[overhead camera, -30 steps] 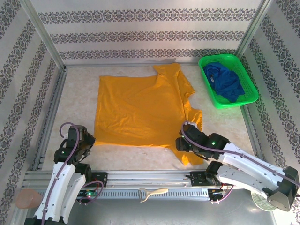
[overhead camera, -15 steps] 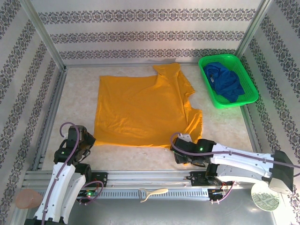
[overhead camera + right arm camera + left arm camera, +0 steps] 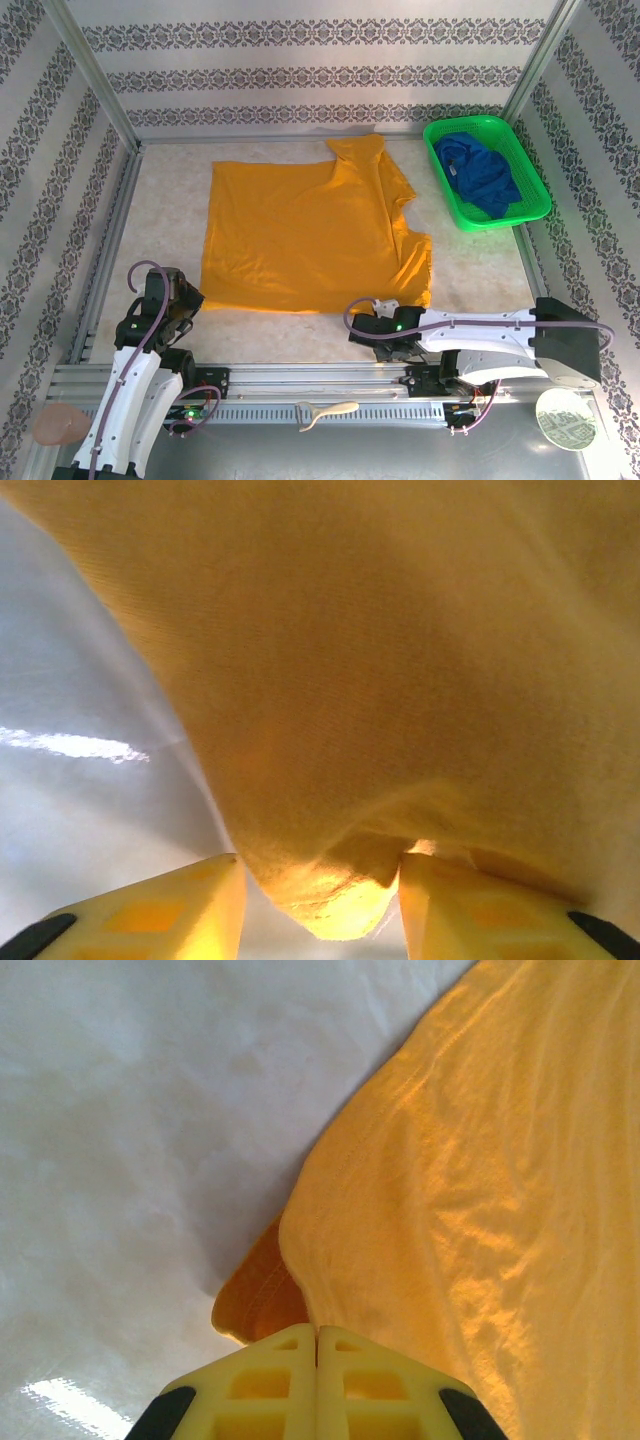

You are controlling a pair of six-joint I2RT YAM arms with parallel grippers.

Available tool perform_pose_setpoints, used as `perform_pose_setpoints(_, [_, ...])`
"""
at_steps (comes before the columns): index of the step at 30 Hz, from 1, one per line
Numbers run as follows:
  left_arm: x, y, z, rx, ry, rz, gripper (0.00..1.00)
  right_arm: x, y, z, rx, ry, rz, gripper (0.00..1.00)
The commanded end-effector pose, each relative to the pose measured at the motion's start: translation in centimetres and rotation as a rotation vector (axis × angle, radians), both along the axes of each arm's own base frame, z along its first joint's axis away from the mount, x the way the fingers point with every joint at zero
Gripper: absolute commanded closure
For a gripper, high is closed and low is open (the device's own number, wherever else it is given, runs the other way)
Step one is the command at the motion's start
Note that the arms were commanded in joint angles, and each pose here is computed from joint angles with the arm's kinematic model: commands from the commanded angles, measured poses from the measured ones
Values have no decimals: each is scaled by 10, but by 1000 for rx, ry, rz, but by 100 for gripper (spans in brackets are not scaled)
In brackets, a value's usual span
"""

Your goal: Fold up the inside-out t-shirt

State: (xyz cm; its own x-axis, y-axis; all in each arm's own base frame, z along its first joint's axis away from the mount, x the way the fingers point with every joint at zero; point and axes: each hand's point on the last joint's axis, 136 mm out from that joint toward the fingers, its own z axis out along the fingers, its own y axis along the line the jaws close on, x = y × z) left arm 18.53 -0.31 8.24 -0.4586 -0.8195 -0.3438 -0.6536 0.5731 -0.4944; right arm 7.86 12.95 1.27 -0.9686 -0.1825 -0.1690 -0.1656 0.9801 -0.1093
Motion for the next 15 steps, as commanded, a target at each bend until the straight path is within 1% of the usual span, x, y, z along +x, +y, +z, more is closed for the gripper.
perform_pose_setpoints(1, [7,-4,13,-1,-48,-29,100,0,-8,-7,-28,-19,-19,65])
perform_pose_setpoints(2, [7,-4,13,0,-50,-29,100,0,-9,-7,-25,-22,-22,72])
perform_pose_setpoints(4, [7,-4,15,0,-55,-29,100,3,-9,-3,-17,-38,-28,97])
perform_pose_setpoints(5, [7,-4,17,0,-56,-31,100,5,-9,4,-13,-51,-26,100])
perform_pose_setpoints(9, [9,-2,34,25,-83,-40,100,21,-3,49,40,-130,13,100])
perform_pose_setpoints(15, [16,2,58,61,-135,-48,100,51,-10,108,105,-205,31,100])
